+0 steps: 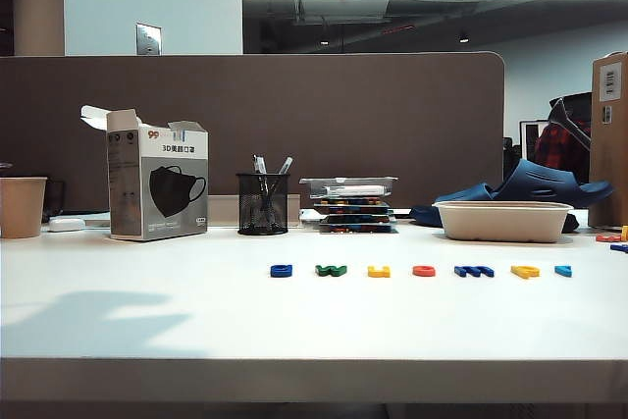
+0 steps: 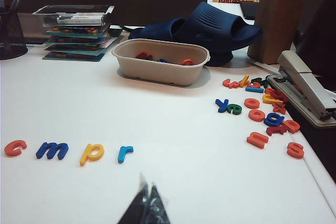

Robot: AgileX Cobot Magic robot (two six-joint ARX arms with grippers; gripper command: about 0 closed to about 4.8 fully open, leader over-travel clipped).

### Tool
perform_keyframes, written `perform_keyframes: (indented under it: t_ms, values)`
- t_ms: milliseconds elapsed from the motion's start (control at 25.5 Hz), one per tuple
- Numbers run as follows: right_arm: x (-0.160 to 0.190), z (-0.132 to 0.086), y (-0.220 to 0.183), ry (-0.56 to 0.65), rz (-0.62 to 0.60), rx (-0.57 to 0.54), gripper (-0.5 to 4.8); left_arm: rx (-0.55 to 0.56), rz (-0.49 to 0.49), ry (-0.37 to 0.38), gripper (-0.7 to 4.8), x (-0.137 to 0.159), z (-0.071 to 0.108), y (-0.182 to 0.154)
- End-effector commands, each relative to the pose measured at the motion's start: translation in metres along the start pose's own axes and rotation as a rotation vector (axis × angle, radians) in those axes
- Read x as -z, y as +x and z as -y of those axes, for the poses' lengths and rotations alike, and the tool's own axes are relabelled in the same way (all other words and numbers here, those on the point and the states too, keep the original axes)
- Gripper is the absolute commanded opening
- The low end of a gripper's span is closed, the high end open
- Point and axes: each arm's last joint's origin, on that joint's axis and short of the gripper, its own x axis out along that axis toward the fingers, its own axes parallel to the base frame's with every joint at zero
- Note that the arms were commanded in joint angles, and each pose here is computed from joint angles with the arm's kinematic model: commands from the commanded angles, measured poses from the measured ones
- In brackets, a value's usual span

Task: Select the appropriate letters from the row of letter magnets placed on the table to arrange into the word "cup".

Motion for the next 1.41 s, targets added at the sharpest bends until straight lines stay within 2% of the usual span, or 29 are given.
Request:
perform_keyframes:
  t_ms: [39, 157, 314, 589, 824, 1099, 1177, 1413]
  values:
    - [-0.003, 0.000, -0.001, -0.001, 0.027, 0.002, 0.03, 0.008, 0.011, 0.004, -0.05, -0.001, 0.001, -0.002]
    - [-0.015, 0.000, -0.004, -0.004, 0.055, 0.007, 0.03, 0.008, 0.011, 0.004, -0.05, -0.001, 0.001, -0.002]
    - [-0.046, 0.001, -0.017, -0.004, 0.078, 0.067, 0.02, 0.008, 0.011, 0.003, -0.05, -0.001, 0.001, -0.002]
    - [-0.092, -0.001, -0.045, -0.006, 0.109, 0.072, -0.01, 0.008, 0.011, 0.004, -0.05, -0.001, 0.001, -0.002]
    - [-0.151, -0.001, -0.065, -0.003, 0.065, 0.070, -0.01, 0.008, 0.011, 0.004, -0.05, -0.001, 0.001, -0.002]
    - [-0.229, 0.001, -0.054, 0.003, 0.031, 0.045, -0.01, 0.007, 0.011, 0.003, -0.05, -0.001, 0.000, -0.002]
    - [-0.259, 0.002, -0.041, 0.061, 0.014, -0.012, -0.01, 0.007, 0.012, 0.003, -0.05, -0.001, 0.001, -0.002]
    - [-0.298, 0.004, -0.014, 0.193, -0.113, -0.055, -0.02, 0.008, 0.011, 0.004, -0.05, -0.001, 0.001, -0.002]
